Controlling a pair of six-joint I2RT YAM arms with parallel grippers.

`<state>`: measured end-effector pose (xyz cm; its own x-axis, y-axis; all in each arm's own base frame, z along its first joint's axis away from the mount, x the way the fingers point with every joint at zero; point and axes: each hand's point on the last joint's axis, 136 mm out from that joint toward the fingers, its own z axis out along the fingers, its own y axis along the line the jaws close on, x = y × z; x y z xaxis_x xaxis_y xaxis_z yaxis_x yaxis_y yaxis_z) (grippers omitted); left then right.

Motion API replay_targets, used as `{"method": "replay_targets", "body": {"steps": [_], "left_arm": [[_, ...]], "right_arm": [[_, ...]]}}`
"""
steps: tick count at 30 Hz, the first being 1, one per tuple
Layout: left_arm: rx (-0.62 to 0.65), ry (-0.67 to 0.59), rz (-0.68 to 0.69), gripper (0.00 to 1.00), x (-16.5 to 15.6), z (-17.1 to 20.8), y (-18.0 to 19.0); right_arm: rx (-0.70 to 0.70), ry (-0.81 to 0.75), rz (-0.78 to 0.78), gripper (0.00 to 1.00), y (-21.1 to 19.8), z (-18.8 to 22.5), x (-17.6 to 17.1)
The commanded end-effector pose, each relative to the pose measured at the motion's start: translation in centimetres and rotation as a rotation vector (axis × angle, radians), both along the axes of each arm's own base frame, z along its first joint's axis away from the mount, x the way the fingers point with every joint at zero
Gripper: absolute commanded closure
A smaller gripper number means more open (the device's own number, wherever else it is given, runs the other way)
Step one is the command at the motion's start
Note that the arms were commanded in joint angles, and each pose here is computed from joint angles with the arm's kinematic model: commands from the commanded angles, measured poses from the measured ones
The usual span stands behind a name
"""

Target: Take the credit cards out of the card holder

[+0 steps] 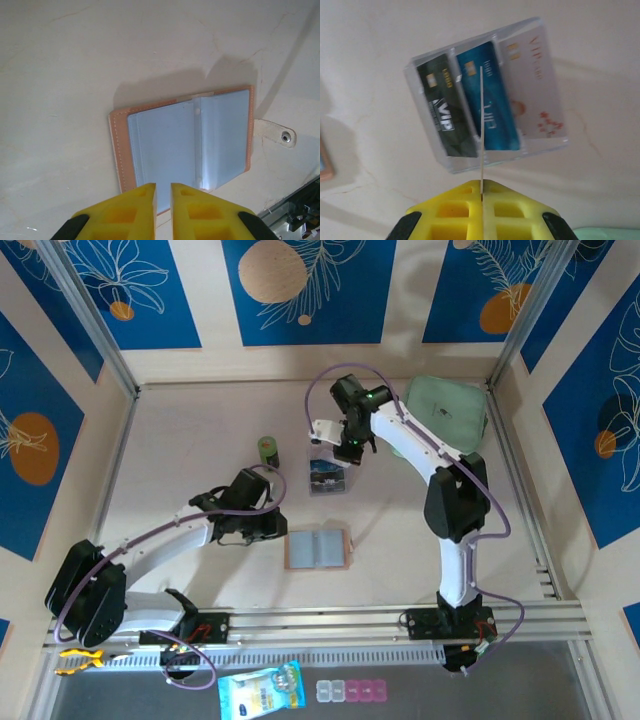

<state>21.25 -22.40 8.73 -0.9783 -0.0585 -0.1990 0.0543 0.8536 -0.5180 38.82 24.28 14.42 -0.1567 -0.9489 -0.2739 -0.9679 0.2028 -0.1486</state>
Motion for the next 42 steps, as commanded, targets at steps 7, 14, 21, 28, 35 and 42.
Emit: {"method": "replay_targets", "body": {"steps": [7,14,21,28,35,42], "left_arm": [[0.015,0.020,0.041,0.84,-0.4,-0.5,1.2],[0.017,0.026,0.050,0.83,-0.6,-0.7,1.6],[0.013,0.028,0.062,0.83,-0.6,-0.7,1.8],[0.010,0.033,0.065,0.83,-0.5,-0.8,1.8],[-0.002,0.040,0.055,0.82,-0.3,-0.9,1.4],[-0.029,0.064,0.033,0.86,-0.1,-1.5,0.4]], "right_arm": [[-0.010,-0.033,0.057,1.00,0.8,0.2,2.8],[-0.002,-0.025,0.062,1.00,1.1,-1.2,3.9],[-0.005,-0.026,0.053,0.91,1.0,-2.1,4.6],[0.004,-0.105,0.014,0.82,0.8,-0.6,5.9],[0.064,-0.115,-0.044,0.81,1.0,0.9,5.2],[0.223,-0.043,-0.225,0.86,3.1,2.1,2.4]]}}
